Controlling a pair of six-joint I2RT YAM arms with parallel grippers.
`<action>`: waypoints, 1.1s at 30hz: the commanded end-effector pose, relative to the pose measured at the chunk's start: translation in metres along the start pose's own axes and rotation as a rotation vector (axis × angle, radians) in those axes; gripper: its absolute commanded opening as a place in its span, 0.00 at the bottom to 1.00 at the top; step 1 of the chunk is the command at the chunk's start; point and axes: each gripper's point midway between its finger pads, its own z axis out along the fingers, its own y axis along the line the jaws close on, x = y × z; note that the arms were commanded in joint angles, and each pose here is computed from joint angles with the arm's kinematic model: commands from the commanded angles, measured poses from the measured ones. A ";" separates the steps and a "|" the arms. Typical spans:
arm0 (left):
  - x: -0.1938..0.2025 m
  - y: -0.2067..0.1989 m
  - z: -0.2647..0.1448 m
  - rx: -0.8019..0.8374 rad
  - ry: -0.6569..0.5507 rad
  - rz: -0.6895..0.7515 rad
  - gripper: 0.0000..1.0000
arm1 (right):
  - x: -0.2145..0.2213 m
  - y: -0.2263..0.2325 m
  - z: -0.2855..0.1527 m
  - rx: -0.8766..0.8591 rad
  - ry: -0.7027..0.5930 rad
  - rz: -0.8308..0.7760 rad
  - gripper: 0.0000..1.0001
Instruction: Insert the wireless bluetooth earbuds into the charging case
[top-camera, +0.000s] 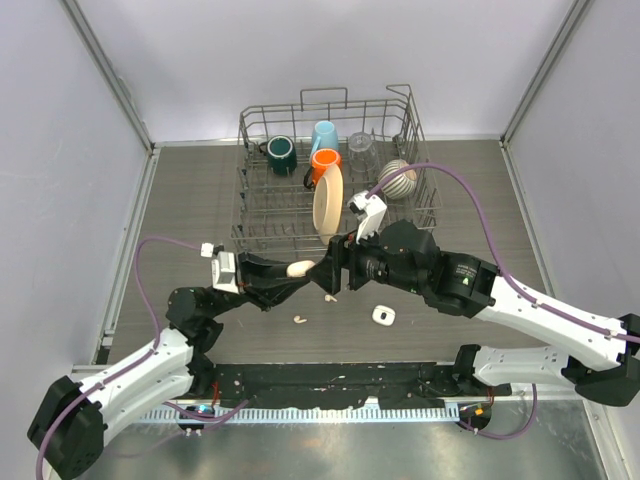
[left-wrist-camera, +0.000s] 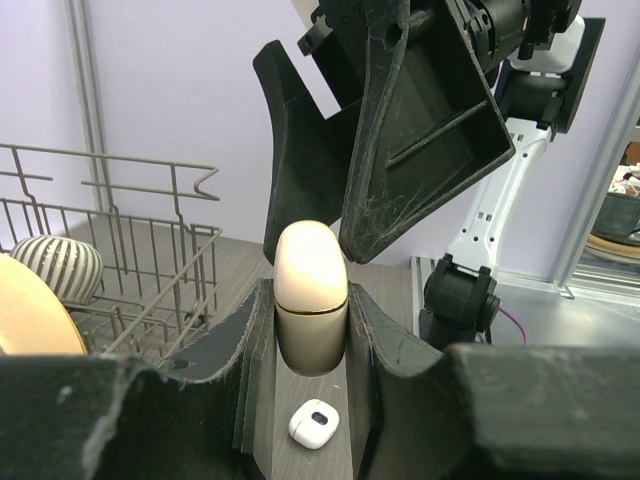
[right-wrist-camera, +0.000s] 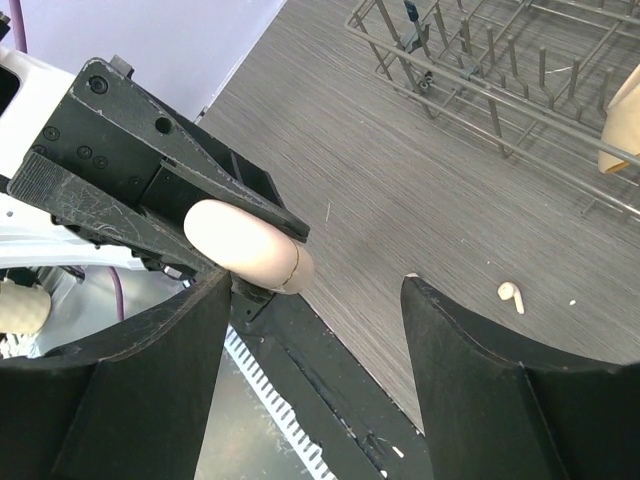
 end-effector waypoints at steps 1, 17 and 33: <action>-0.027 -0.006 0.007 0.033 -0.066 0.071 0.00 | -0.016 0.007 -0.004 -0.009 -0.046 -0.016 0.74; -0.037 -0.033 0.008 0.174 -0.046 0.089 0.00 | -0.034 -0.014 -0.014 0.097 -0.168 0.066 0.74; -0.022 -0.028 0.009 0.161 0.020 0.067 0.00 | -0.063 -0.004 -0.038 0.052 -0.285 0.131 0.78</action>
